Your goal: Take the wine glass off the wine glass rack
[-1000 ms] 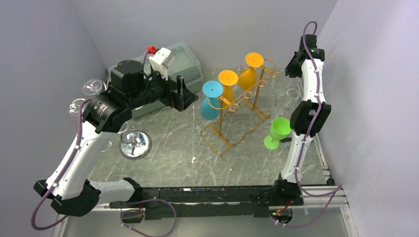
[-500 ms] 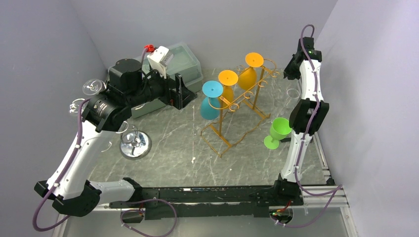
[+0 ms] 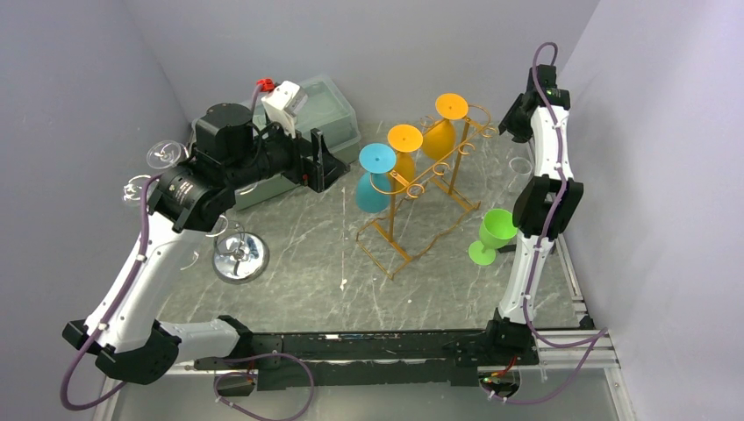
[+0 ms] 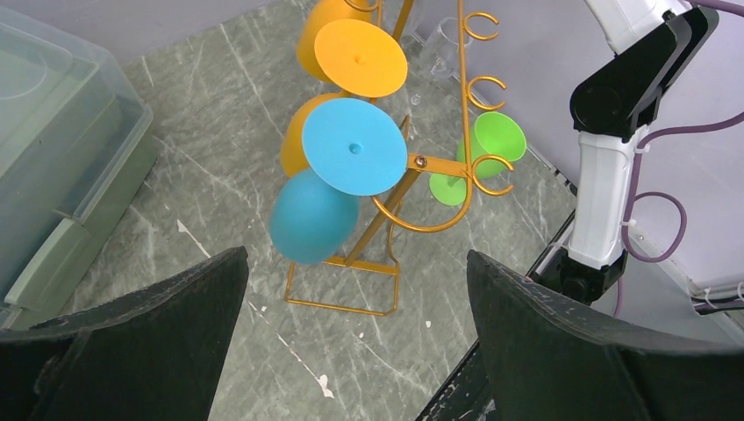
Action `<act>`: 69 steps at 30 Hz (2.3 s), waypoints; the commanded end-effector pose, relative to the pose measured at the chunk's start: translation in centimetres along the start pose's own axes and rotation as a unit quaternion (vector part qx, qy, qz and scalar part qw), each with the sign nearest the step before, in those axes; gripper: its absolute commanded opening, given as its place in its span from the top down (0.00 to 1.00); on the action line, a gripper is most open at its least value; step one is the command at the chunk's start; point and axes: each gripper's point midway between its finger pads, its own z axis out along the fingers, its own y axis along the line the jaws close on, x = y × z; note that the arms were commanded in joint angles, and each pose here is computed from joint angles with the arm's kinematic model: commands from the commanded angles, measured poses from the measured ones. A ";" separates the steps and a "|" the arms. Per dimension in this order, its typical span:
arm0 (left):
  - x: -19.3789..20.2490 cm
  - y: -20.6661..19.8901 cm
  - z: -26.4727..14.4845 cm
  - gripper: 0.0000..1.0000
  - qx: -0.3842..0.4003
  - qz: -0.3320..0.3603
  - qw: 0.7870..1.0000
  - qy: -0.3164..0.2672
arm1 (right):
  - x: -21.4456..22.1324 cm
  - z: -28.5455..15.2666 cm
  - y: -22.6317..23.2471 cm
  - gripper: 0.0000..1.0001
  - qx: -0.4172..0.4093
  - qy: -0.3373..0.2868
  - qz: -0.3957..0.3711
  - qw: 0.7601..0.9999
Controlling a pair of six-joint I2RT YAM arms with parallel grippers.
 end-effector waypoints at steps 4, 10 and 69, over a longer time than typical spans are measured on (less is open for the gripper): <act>-1.3 -0.5 0.0 0.01 0.016 0.006 1.000 -0.025 | -3.6 -3.4 1.7 0.54 -0.022 -0.072 -0.006 0.997; -1.3 -0.4 0.2 0.01 0.014 0.004 1.000 -0.026 | -4.7 -5.1 2.0 0.48 -0.023 -0.098 -0.005 0.995; 1.3 2.6 9.6 0.30 -0.028 -0.284 0.958 -0.034 | 5.1 -38.8 6.1 0.14 -0.314 -0.287 -0.031 0.904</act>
